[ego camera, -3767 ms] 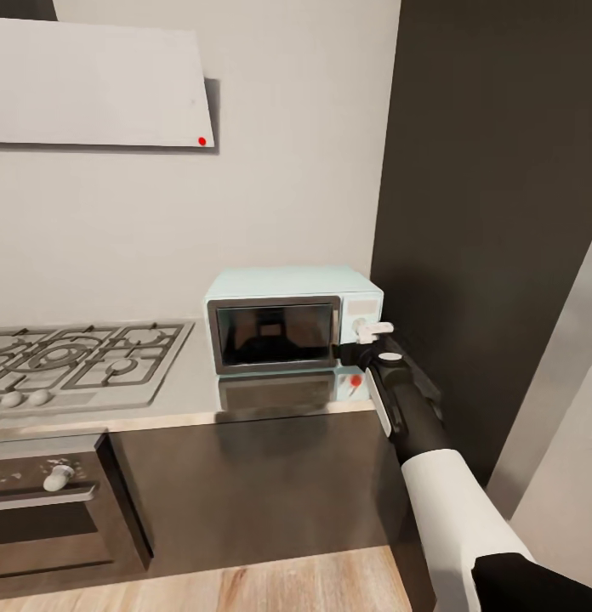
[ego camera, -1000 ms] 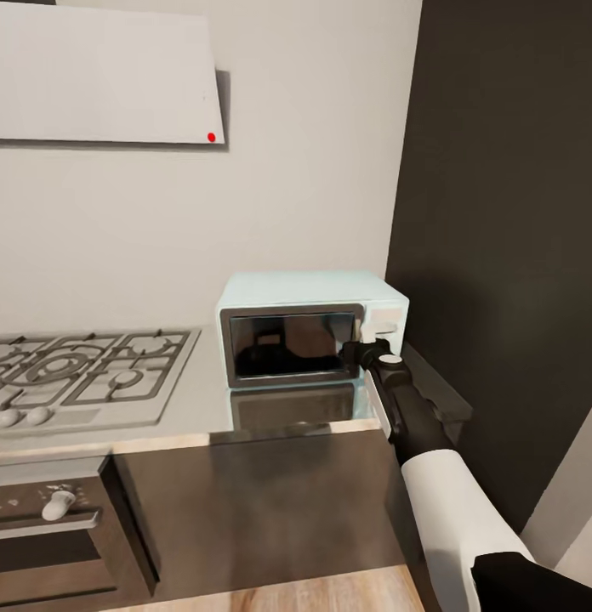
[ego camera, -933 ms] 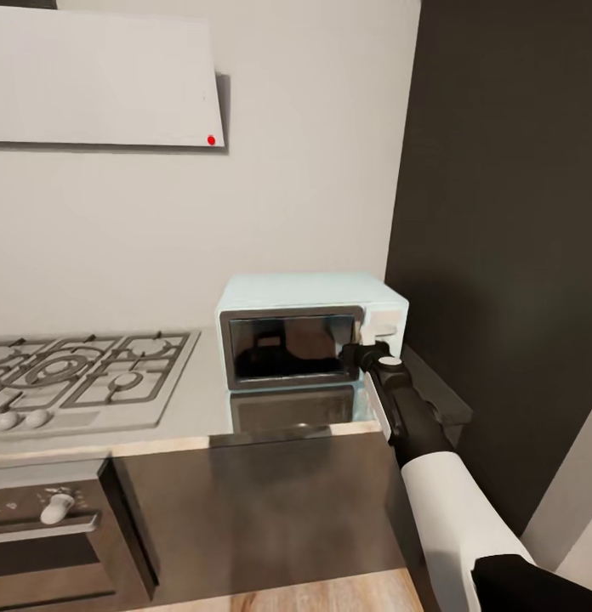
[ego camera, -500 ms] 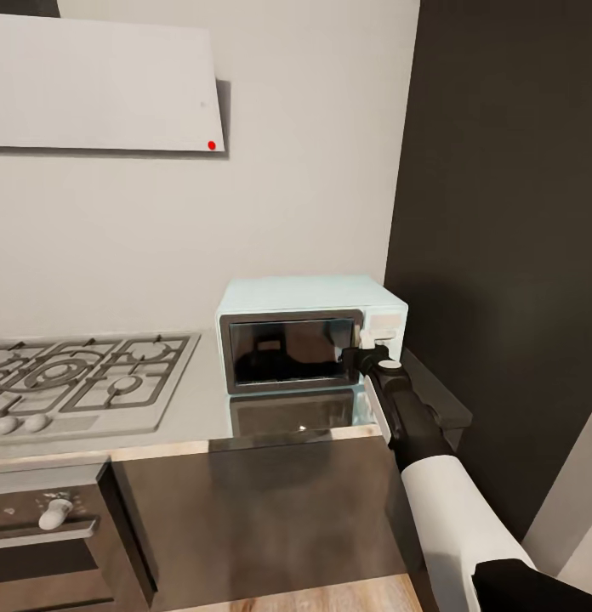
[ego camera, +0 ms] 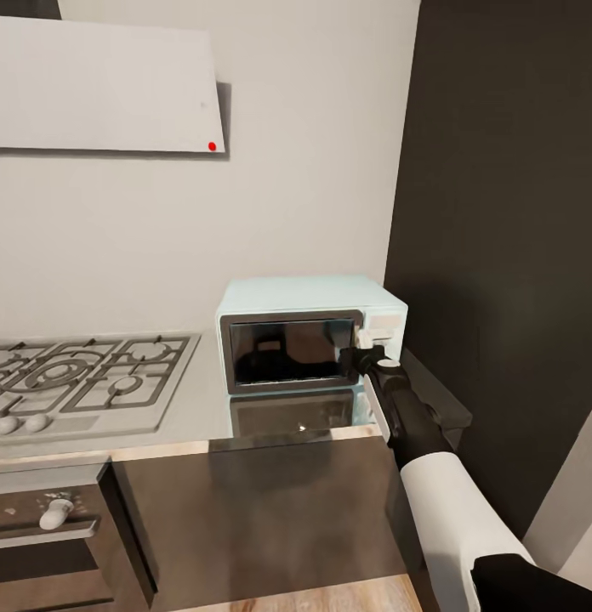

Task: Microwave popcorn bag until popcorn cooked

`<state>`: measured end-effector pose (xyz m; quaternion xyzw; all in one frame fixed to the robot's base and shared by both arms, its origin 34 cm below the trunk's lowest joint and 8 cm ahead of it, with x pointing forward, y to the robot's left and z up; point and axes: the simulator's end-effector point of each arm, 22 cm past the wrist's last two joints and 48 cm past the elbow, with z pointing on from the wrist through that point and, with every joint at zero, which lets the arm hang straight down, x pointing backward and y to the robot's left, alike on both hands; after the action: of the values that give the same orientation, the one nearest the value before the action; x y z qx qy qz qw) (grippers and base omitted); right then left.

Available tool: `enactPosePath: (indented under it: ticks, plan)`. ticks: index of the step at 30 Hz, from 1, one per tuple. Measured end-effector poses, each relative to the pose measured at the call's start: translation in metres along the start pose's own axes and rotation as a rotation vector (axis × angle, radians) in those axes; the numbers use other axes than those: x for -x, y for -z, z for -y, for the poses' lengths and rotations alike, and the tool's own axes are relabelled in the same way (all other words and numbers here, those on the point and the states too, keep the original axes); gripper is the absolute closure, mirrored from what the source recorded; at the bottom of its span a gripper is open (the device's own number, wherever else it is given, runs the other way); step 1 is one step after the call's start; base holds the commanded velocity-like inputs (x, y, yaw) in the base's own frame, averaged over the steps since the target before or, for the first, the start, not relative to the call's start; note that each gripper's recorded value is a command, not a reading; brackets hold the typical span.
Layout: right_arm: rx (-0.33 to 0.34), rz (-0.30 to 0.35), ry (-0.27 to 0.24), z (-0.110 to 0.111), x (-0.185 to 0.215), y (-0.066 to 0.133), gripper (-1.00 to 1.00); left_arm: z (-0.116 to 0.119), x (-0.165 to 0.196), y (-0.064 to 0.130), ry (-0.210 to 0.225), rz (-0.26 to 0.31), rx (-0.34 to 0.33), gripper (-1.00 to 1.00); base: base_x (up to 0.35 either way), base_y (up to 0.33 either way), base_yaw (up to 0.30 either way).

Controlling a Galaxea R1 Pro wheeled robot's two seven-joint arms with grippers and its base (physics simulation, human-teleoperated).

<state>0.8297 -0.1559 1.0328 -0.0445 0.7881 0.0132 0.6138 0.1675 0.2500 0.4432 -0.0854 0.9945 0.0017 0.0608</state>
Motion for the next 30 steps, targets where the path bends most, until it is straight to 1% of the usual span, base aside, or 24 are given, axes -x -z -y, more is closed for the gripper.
enactPosePath:
  ticks: [1,2,15,17,18,19,20,23,30]
  plan:
    - [-0.025,0.002,0.004,0.006,0.0,0.001,1.0,0.0,0.0,0.0,0.0,0.001,0.0,-1.0,0.0,0.0,0.0]
    - [-0.032,0.002,0.012,0.007,0.001,0.002,1.0,0.0,0.0,0.0,0.0,0.002,0.0,-1.0,0.0,0.0,0.0]
    - [-0.032,0.003,0.012,0.007,0.001,0.001,1.0,0.0,0.0,0.0,0.0,0.001,0.0,-1.0,-0.013,0.0,0.0]
    - [-0.031,0.008,0.011,0.008,0.003,-0.008,1.0,0.0,0.001,-0.002,0.001,-0.008,0.003,-1.0,-0.252,0.0,0.0]
    - [-0.046,0.014,0.025,0.012,0.003,-0.014,1.0,0.0,0.002,-0.005,0.001,-0.016,0.004,-1.0,-0.301,0.0,0.0]
    - [-0.069,-0.003,0.052,0.018,-0.004,-0.016,1.0,0.0,0.002,-0.005,0.002,-0.017,0.004,-1.0,-0.307,0.0,0.0]
    - [-0.071,-0.004,0.054,0.018,-0.005,-0.016,1.0,0.0,0.002,-0.005,0.001,-0.017,0.004,-1.0,-0.313,0.0,0.0]
    - [-0.065,-0.005,0.056,0.017,-0.005,-0.017,1.0,0.0,0.002,-0.005,0.001,-0.018,0.003,-1.0,-0.311,0.0,0.0]
    - [-0.042,-0.006,0.028,0.011,-0.006,-0.017,1.0,0.0,0.002,-0.005,0.001,-0.018,0.004,-1.0,-0.292,0.0,0.0]
